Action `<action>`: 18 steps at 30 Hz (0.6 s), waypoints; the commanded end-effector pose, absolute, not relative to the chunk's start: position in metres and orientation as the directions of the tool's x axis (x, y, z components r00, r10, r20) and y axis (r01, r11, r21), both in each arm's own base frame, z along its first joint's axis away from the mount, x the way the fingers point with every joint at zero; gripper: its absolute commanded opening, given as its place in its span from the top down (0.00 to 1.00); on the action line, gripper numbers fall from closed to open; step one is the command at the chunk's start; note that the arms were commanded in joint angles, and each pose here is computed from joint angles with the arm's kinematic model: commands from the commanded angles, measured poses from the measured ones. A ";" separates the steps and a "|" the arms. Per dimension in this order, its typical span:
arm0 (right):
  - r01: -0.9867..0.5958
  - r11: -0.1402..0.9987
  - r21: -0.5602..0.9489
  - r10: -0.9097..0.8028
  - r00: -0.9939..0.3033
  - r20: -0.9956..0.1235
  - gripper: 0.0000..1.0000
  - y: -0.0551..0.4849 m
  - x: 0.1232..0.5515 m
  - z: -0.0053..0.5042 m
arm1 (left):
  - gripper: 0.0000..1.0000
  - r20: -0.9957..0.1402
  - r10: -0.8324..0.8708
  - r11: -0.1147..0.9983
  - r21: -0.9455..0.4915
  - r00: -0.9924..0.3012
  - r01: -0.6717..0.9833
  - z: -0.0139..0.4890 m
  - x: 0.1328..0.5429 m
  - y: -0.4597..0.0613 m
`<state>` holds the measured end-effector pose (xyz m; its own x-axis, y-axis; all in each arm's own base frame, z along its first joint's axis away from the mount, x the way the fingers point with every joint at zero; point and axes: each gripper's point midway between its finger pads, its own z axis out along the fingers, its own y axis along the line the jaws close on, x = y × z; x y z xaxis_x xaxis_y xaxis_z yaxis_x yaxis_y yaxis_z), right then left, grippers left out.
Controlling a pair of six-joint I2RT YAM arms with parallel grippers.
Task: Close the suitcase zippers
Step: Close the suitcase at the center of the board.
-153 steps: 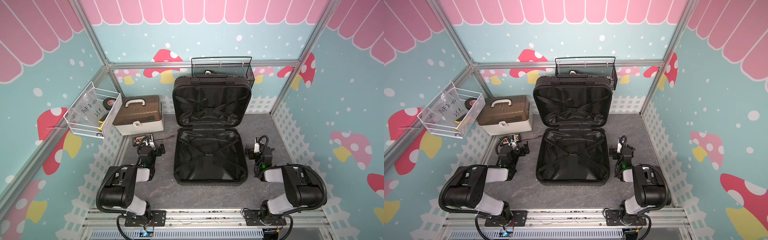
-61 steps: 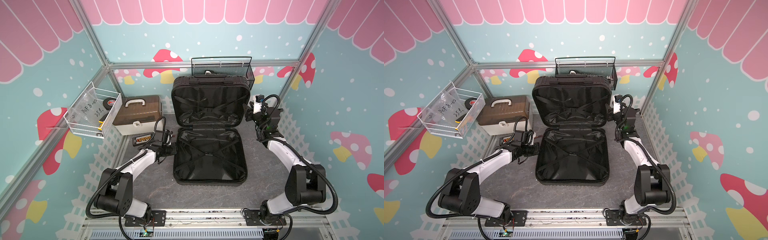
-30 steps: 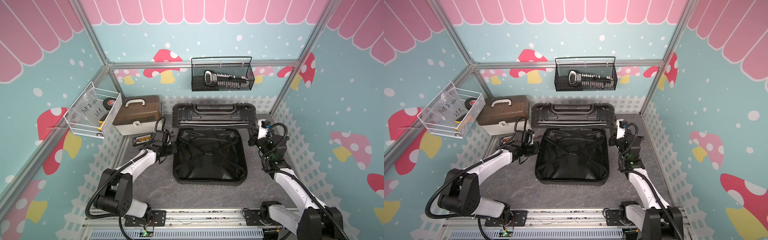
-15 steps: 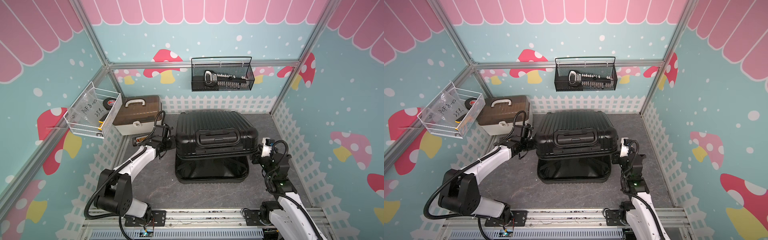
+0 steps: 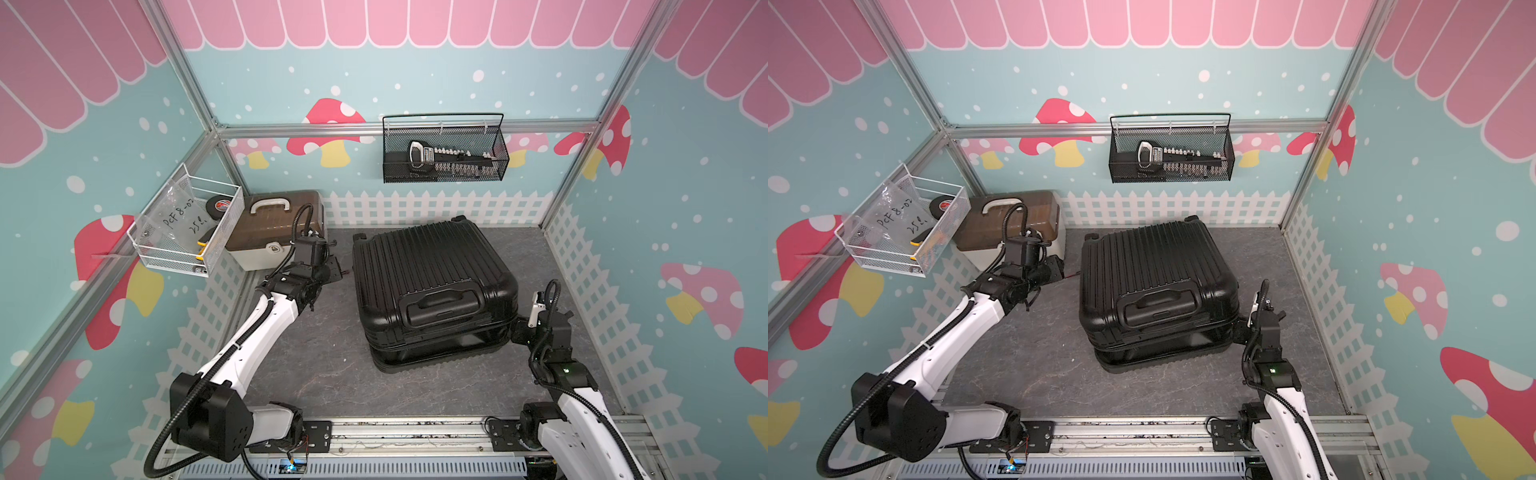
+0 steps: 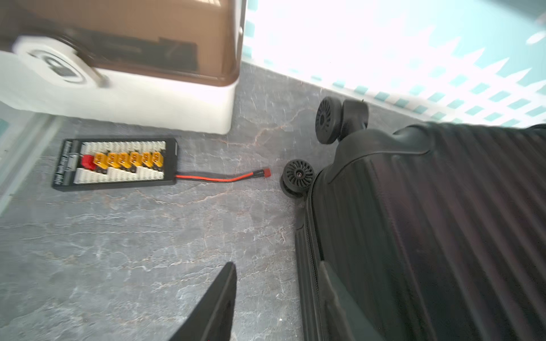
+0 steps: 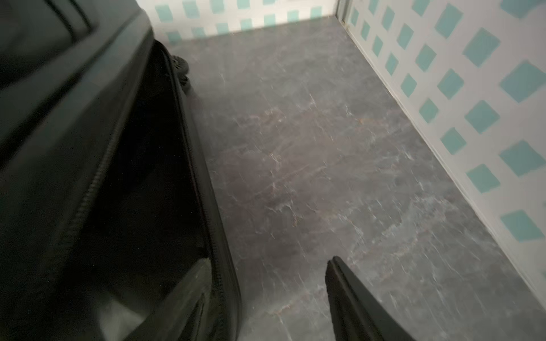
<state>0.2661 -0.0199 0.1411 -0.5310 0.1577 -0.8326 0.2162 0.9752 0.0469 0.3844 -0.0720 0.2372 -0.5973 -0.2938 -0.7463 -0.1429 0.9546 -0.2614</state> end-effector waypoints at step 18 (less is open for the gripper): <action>0.303 0.950 -0.074 0.104 -0.531 -0.841 0.28 -0.041 0.315 0.164 | 0.46 -0.517 -0.237 0.908 -0.418 -0.823 0.001 0.224 0.246 -0.134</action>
